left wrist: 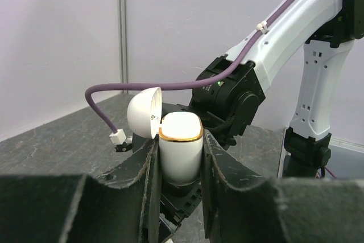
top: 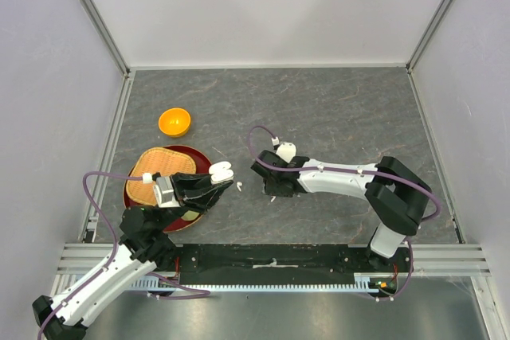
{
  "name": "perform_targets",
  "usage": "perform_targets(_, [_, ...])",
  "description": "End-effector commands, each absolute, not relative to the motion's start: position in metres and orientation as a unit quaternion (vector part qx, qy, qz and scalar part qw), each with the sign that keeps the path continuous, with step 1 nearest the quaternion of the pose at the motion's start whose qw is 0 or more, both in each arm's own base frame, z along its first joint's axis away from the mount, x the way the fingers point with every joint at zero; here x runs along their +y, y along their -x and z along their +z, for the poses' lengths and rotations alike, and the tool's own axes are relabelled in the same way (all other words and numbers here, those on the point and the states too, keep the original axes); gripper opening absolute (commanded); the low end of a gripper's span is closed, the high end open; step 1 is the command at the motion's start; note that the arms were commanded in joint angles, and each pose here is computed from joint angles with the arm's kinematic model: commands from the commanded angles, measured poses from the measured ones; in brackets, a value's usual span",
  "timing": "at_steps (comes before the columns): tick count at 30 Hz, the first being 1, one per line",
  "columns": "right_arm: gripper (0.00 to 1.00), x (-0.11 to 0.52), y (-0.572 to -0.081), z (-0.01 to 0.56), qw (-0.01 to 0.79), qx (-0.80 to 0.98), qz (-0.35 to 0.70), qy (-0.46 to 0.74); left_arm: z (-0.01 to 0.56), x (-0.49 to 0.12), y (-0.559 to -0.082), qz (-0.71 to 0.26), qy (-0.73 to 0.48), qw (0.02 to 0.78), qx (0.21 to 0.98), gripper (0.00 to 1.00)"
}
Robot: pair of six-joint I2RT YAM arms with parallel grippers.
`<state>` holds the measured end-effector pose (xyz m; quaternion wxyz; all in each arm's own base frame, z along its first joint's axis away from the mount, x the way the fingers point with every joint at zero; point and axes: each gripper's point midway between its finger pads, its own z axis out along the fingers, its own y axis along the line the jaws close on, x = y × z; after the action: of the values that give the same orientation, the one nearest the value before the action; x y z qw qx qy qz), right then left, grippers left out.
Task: Insert the wireless bluetooth earbuds into the charging case
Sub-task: Pick up the earbud from the center of the board.
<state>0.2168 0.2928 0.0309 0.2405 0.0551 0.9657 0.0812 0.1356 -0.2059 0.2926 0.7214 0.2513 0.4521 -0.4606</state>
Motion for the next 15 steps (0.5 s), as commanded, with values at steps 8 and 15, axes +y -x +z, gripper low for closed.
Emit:
perform_targets(8, [0.5,0.2968,-0.2249,0.0319,0.256,0.962,0.068,-0.061,0.2959,-0.2013,-0.1371,-0.444,-0.25,0.739,0.441,0.02])
perform_targets(15, [0.47,0.2984,-0.2231,0.027,0.25,0.964,0.067,-0.057,0.2956,-0.2005,-0.1376,-0.442,-0.249,0.739,0.443,0.02])
